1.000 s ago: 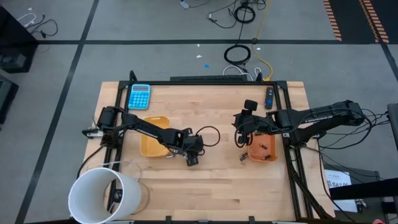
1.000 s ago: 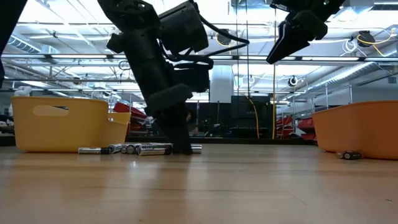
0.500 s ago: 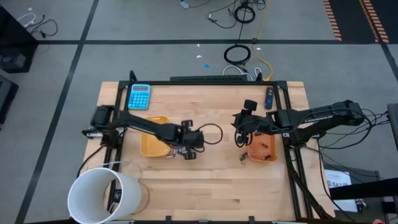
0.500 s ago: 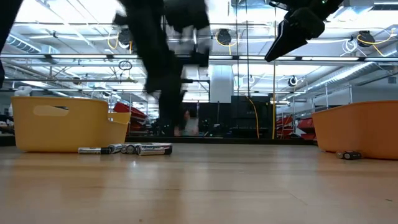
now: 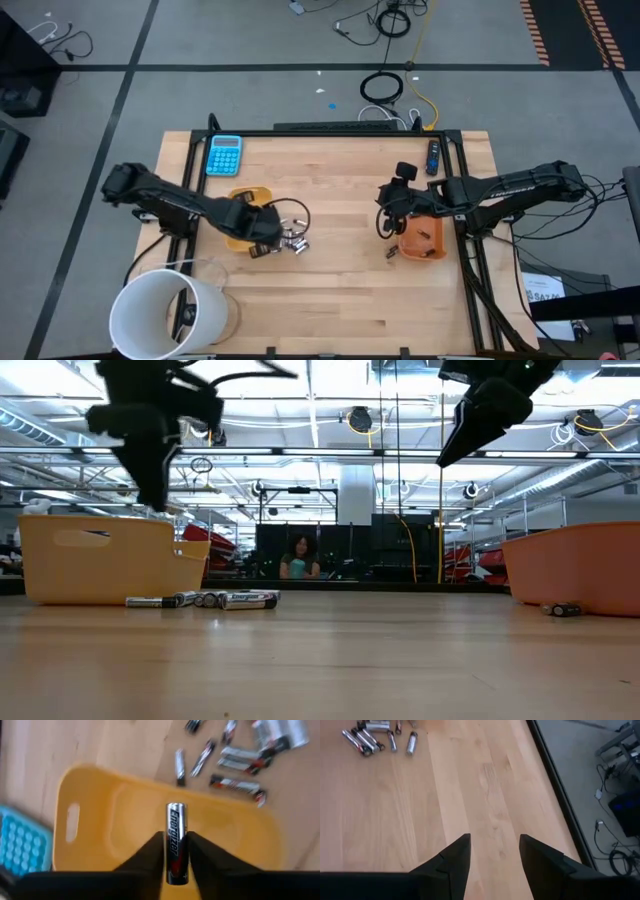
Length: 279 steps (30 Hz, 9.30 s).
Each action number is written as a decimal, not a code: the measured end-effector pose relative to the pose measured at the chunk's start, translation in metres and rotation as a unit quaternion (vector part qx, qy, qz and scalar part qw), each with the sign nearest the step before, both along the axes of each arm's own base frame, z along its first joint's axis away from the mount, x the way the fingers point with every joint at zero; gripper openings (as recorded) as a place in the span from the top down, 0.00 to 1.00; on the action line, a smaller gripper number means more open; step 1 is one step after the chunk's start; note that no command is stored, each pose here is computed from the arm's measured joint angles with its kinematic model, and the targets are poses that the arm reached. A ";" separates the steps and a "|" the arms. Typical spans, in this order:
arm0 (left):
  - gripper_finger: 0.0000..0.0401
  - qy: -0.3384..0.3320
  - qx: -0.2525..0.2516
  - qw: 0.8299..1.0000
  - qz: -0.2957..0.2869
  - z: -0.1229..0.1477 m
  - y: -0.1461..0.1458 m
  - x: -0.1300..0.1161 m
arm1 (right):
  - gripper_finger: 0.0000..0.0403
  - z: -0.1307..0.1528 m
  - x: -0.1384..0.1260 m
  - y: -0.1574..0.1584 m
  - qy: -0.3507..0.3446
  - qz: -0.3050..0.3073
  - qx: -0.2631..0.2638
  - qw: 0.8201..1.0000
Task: Sort batteries
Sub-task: Put the silver battery into the yellow bin
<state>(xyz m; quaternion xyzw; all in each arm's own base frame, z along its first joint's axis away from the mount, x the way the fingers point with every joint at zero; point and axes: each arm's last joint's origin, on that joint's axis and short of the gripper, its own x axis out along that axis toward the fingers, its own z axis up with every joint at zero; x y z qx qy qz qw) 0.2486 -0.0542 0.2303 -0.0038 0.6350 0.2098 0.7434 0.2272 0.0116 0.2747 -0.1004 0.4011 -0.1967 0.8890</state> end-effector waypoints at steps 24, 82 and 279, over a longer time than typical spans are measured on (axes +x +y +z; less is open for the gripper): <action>0.37 -0.029 0.026 0.997 -0.072 -0.043 -0.031 0.049 | 0.60 0.001 0.001 0.000 -0.006 0.002 -0.001 1.000; 0.51 0.010 -0.041 0.974 -0.221 -0.101 0.061 0.112 | 0.60 -0.028 0.006 0.006 -0.028 0.066 0.017 0.997; 0.90 0.063 0.006 0.993 -0.101 0.019 0.030 -0.009 | 0.60 -0.021 0.013 0.006 -0.088 0.065 0.071 0.991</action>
